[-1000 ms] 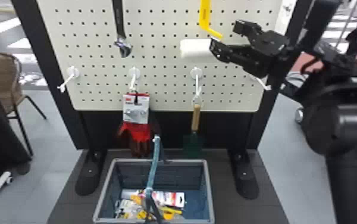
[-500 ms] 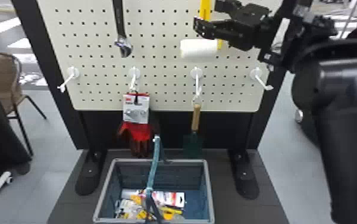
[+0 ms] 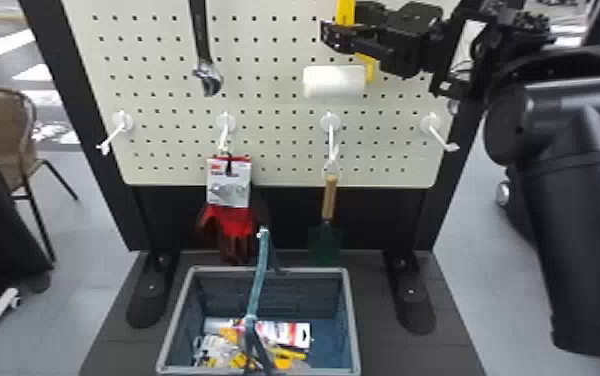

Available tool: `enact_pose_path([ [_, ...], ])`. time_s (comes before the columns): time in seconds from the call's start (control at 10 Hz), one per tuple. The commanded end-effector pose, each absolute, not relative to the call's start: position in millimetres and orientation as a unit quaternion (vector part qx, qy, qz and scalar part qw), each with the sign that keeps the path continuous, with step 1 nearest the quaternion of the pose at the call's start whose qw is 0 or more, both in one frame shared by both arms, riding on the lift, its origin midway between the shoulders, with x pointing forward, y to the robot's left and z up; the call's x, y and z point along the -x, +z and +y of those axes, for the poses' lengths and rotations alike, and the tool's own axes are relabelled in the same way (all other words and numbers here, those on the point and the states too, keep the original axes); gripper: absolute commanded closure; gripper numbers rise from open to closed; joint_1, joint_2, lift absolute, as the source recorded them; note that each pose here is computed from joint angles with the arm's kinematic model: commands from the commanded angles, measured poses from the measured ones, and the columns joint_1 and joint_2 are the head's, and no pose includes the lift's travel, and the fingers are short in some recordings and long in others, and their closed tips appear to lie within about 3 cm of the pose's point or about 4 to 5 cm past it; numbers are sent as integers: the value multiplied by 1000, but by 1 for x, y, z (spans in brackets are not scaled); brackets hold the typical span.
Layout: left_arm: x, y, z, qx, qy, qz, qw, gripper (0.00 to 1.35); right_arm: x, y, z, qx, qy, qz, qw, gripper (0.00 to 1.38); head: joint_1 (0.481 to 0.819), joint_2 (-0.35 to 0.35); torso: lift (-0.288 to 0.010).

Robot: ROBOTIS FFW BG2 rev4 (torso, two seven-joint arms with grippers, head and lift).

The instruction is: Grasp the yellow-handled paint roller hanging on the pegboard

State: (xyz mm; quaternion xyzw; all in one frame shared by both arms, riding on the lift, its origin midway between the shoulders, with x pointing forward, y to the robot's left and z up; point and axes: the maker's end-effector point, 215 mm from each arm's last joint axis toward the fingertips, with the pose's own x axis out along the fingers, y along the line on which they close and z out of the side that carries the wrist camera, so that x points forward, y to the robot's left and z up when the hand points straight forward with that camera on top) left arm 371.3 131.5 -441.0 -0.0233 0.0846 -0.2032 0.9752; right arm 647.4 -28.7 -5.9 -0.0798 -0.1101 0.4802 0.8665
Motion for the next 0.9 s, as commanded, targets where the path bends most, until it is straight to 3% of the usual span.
enact_pose_path([
  [0.0, -372, -441, 132, 23, -203, 85, 975, 151, -648, -4, -29, 83, 480, -109, 866, 872, 549, 0, -100],
  [0.1, -372, -441, 132, 23, -203, 85, 975, 151, -649, 0, -29, 87, 480, -111, 866, 1027, 549, 0, -100],
  [0.2, -370, -443, 131, 24, -204, 87, 975, 151, -649, -1, -29, 86, 481, -109, 866, 1029, 549, 0, -100],
  [0.4, -370, -443, 131, 25, -204, 87, 975, 151, -649, -2, -29, 86, 481, -107, 866, 1279, 549, 0, -100],
  [0.8, -367, -446, 130, 27, -205, 90, 974, 151, -649, -8, -31, 80, 479, -105, 868, 1282, 549, 0, -100],
])
